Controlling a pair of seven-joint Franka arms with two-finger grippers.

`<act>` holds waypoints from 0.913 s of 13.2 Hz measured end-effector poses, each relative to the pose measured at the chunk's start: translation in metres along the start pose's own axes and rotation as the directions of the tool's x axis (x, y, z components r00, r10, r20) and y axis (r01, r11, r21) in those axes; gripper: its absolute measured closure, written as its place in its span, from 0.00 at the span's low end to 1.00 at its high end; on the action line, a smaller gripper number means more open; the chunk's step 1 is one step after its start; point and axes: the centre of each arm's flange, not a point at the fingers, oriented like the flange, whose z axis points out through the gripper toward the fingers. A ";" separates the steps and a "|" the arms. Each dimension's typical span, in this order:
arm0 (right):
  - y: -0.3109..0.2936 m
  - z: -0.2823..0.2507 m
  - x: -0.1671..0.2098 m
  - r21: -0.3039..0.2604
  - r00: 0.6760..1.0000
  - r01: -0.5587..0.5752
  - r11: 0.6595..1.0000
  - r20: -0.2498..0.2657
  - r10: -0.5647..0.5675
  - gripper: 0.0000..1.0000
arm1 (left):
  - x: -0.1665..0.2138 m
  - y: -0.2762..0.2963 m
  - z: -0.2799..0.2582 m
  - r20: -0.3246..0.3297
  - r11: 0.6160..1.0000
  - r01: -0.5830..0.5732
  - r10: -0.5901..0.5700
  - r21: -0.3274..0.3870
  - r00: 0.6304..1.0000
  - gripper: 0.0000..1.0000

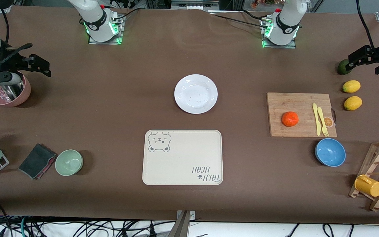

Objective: Place orange and plate with both arms

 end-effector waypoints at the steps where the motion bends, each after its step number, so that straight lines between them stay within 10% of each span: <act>1: 0.001 0.000 0.001 0.000 1.000 -0.002 1.000 -0.008 0.002 0.00 | 0.000 -0.001 0.000 0.000 1.000 0.001 -0.001 0.000 1.000 0.00; 12: -0.004 -0.003 0.005 -0.004 0.999 0.008 1.000 -0.041 -0.008 0.00 | 0.000 -0.002 0.000 0.000 1.000 0.004 -0.004 0.000 1.000 0.00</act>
